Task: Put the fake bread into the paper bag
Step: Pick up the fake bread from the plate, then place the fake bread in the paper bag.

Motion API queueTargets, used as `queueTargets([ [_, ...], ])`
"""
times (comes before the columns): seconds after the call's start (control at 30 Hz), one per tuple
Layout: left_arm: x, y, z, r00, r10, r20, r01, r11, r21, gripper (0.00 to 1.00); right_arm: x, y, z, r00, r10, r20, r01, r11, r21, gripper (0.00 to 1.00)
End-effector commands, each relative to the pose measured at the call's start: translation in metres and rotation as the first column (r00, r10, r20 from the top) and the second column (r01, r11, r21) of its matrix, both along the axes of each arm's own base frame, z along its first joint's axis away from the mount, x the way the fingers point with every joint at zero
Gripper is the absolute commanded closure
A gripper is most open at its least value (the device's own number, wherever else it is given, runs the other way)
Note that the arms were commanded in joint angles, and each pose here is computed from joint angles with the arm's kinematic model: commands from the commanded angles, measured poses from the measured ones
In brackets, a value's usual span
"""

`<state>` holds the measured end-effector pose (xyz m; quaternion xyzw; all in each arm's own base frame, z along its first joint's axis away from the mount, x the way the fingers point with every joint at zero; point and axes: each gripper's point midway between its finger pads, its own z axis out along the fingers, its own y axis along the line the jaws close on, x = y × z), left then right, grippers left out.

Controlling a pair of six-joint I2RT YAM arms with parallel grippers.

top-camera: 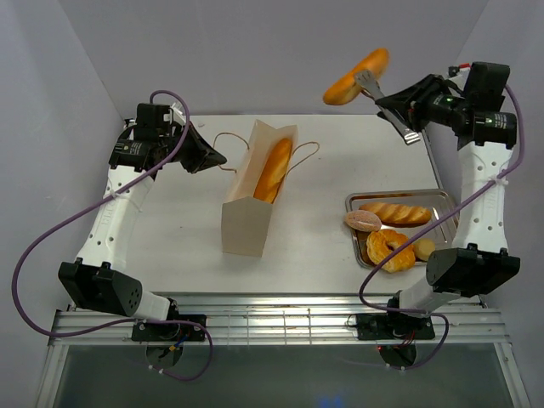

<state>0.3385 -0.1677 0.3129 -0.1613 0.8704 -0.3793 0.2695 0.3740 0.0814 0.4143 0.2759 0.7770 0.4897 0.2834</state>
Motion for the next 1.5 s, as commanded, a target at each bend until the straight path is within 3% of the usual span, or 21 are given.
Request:
queueTargets([
  [0.0,-0.011,0.001,0.011,0.999,-0.008,0.033,0.009,1.0,-0.015,1.0,-0.015,0.06,0.076,0.937,0.201,0.284,-0.225,0.973,0.055,0.92],
  [0.2,-0.014,0.002,0.012,1.0,0.009,0.029,-0.008,1.0,-0.025,1.0,-0.069,0.133,0.096,0.792,0.443,0.419,-0.491,0.871,0.008,0.92],
  [0.3,-0.015,0.003,0.016,0.999,0.021,0.033,-0.02,0.999,-0.033,1.0,-0.094,0.147,0.082,0.753,0.507,0.419,-0.544,0.838,-0.038,0.92],
  [0.43,-0.018,0.003,0.016,0.999,0.034,0.024,-0.032,0.999,-0.042,1.0,-0.128,0.163,0.043,0.747,0.555,0.367,-0.586,0.81,-0.032,0.92],
  [0.53,-0.019,0.003,0.015,0.999,0.04,0.018,-0.039,0.998,-0.045,1.0,-0.15,0.166,0.041,0.719,0.575,0.39,-0.611,0.791,-0.039,0.92],
  [1.0,-0.023,0.001,0.016,0.999,0.046,-0.005,-0.046,0.997,-0.068,1.0,-0.167,0.156,-0.004,0.754,0.601,0.266,-0.596,0.796,-0.108,0.92],
  [1.47,-0.026,0.003,0.012,0.999,0.054,-0.01,-0.054,0.996,-0.064,1.0,-0.169,0.159,-0.026,0.765,0.62,0.172,-0.623,0.781,-0.042,0.89],
])
